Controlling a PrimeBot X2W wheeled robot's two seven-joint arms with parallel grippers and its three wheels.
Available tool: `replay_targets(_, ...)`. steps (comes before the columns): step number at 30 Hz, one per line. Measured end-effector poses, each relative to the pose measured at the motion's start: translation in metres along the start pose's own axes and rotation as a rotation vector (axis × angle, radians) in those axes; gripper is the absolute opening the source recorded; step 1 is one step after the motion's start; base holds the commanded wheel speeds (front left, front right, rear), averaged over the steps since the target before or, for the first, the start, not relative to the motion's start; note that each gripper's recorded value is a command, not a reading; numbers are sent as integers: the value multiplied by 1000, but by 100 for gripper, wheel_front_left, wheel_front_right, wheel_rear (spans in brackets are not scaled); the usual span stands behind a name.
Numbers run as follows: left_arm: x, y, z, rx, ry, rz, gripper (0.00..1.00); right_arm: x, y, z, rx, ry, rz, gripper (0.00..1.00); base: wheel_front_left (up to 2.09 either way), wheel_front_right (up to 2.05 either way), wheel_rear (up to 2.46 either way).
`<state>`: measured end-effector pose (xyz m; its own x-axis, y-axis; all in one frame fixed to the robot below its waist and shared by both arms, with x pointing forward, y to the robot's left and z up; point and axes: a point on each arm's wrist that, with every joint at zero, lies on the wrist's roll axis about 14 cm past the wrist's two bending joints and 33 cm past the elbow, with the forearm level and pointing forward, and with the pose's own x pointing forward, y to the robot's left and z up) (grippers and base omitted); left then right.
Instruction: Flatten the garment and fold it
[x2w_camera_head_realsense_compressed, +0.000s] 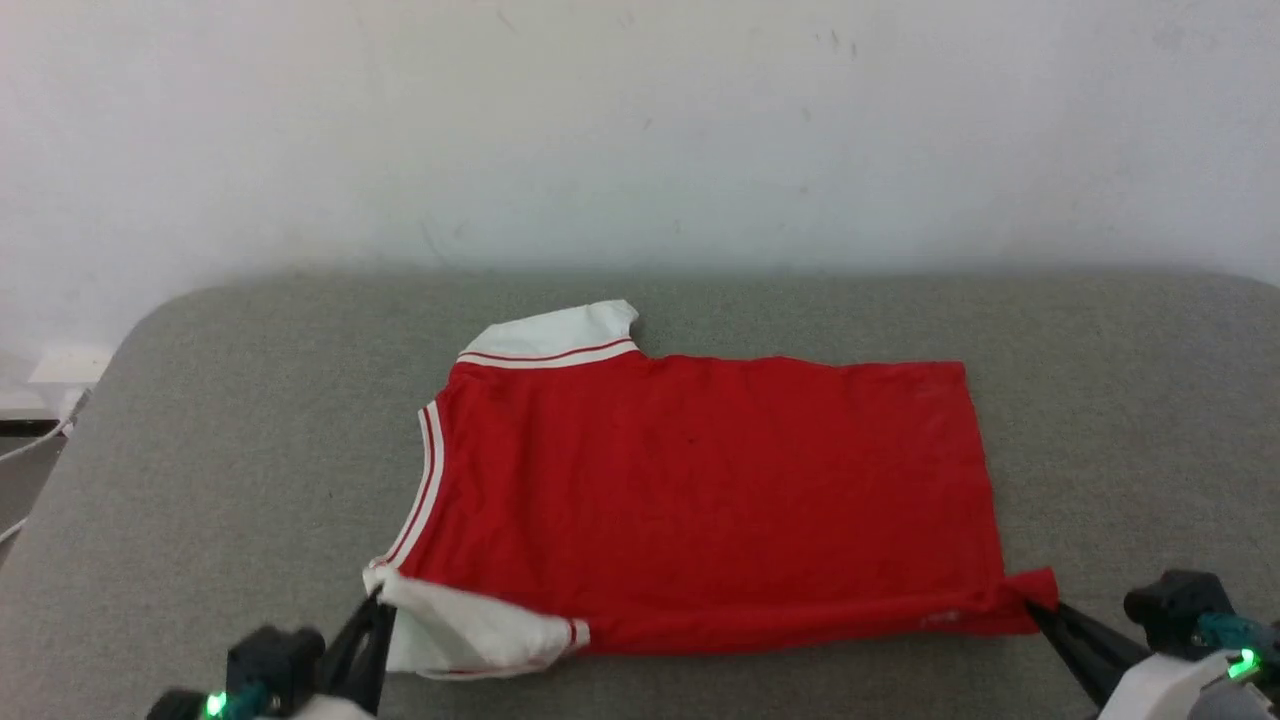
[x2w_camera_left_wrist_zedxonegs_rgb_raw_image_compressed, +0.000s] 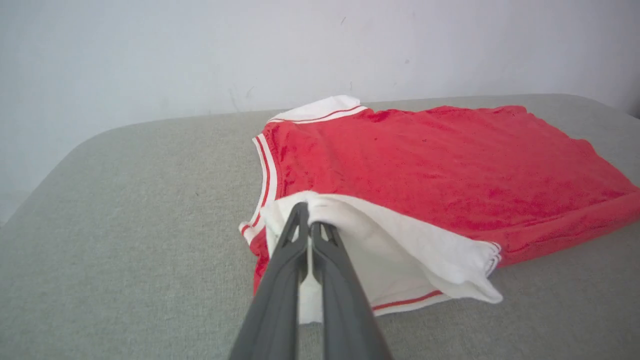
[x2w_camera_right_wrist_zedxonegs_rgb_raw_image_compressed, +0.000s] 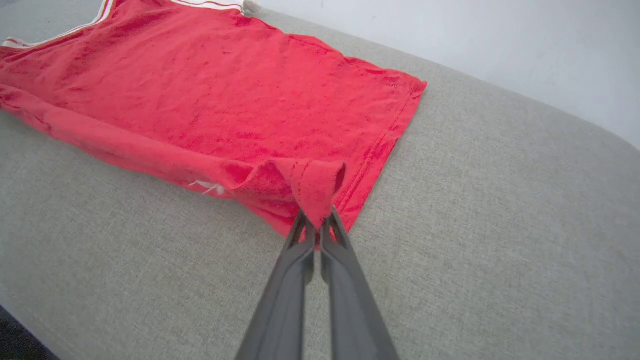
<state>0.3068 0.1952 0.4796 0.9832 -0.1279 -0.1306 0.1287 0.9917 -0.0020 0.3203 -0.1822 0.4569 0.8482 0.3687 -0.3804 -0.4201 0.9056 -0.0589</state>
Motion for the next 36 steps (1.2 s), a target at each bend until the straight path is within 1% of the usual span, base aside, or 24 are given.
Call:
replay_targets(4,34,2,21,45,-52,-18,0,12,-8,12,-6,-18,-13,0,0,0,0)
replay_targets(9,78,5,37,94,-82,-36,0,32,-16,22,-29,-14,-13,0,0,0,0)
replay_targets(14,118,10,37,116,-59,-48,0,53,-27,15,-40,43,-14,0,0,0,0)
replay_targets(17,138,11,25,134,-17,-58,0,66,-32,10,-44,76,-10,0,0,0,0)
replay_targets(21,156,14,-7,133,81,-63,0,80,-35,-9,-43,148,0,0,0,0,0)
replay_targets(27,156,19,-70,110,267,-54,0,92,-37,-33,-25,220,17,0,0,0,0)
replay_targets(30,162,16,-76,97,275,-66,0,94,-38,-38,-18,232,19,0,0,0,0)
replay_targets(33,163,15,-76,97,278,-73,0,93,-38,-34,-18,221,18,0,0,0,0)
replay_targets(34,162,15,-76,98,278,-74,9,93,-39,-32,-19,212,16,14,0,0,0)
replay_targets(35,162,15,-74,99,274,-73,100,92,-39,-30,-19,204,14,98,0,0,0)
replay_targets(36,162,16,-71,104,268,-72,100,91,-39,-26,-22,186,12,100,0,0,0)
